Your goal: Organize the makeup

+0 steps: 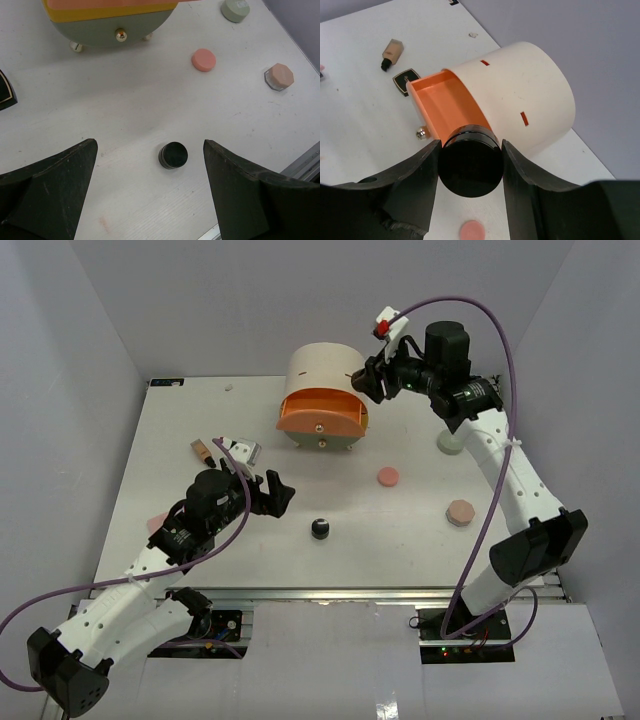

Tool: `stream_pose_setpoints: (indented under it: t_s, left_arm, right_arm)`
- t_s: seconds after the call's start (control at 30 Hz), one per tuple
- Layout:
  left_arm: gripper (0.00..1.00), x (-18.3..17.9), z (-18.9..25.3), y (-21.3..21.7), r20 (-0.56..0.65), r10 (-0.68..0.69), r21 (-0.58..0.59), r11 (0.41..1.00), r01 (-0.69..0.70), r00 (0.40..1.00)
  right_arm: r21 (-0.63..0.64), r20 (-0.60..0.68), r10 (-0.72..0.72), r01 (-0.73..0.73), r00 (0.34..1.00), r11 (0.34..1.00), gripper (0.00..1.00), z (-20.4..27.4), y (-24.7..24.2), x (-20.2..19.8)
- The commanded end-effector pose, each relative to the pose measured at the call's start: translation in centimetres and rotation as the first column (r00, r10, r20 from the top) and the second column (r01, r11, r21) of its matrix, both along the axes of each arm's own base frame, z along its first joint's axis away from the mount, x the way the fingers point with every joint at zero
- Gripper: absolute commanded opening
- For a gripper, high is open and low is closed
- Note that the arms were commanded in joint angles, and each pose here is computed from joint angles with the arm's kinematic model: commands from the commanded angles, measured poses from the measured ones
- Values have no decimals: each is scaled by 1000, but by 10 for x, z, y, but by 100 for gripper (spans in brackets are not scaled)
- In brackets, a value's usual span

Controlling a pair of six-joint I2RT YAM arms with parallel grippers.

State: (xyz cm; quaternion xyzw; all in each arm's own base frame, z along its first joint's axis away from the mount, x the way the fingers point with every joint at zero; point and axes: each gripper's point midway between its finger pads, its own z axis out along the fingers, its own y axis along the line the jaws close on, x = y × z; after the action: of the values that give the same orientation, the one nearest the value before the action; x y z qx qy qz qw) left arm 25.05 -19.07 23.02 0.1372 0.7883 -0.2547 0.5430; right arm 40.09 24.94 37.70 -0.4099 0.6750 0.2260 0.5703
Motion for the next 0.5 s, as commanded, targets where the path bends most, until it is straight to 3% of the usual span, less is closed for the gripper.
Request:
stream_pose_setpoints:
  t_s: [0.0,0.37,0.47]
  left_arm:
    - [98,-3,4,-4,23,-40,-13,999,40,999]
    - [98,-3,0,-8,14,-61,-4,998,61,998]
    - [98,-6,0,-13,14,-94,-10,996,94,995]
  right_arm:
    - [3,-79,-10,10,997,1000,9,-21,35,23]
    - [-9,-115,-13,12,993,1000,20,-46,64,41]
    - [-11,-130,-1,0,992,1000,46,-52,65,37]
